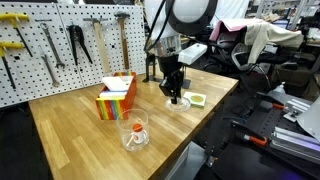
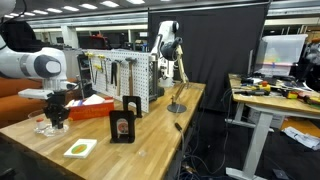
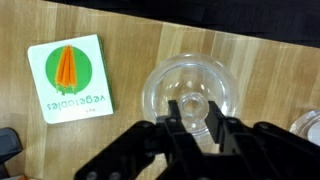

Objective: Move the colourless lid forward

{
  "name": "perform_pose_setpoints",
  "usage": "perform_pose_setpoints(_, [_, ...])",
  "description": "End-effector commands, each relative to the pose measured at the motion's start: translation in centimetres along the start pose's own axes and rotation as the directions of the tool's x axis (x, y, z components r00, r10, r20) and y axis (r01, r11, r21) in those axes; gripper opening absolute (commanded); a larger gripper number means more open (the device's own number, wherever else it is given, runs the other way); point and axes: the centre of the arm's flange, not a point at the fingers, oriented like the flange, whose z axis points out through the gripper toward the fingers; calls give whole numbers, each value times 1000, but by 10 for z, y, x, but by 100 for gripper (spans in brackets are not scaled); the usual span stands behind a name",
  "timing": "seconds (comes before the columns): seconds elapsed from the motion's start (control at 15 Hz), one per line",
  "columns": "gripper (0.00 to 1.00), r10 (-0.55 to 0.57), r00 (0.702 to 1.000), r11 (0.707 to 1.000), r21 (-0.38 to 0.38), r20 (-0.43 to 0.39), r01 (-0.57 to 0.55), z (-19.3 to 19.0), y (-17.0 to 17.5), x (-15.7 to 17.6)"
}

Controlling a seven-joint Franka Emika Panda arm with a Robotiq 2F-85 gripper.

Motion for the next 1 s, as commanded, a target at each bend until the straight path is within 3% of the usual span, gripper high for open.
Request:
perform_pose_setpoints(0.0, [8,-8,1000,1000,-2,-16,8,9,-5,9])
perform_pose_setpoints(0.13, [8,-13,1000,1000,5,-10,13,14,-8,11])
perform_pose_setpoints(0.2, [18,-18,1000,1000,4,-5,18,17,-10,11])
perform_pose_setpoints(0.33, [57,-22,1000,1000,2,-1,22,20,-12,12])
perform_pose_setpoints(0.53, [77,-18,1000,1000,5,-16,18,10,-11,13])
perform_pose_setpoints(0.73, [98,-13,999,999,43,-33,14,-26,-7,5])
perform_pose_setpoints(0.8, [79,-8,1000,1000,25,-29,8,-5,-12,16])
perform_pose_setpoints(0.93, [93,-7,999,999,31,-47,9,-22,-12,14])
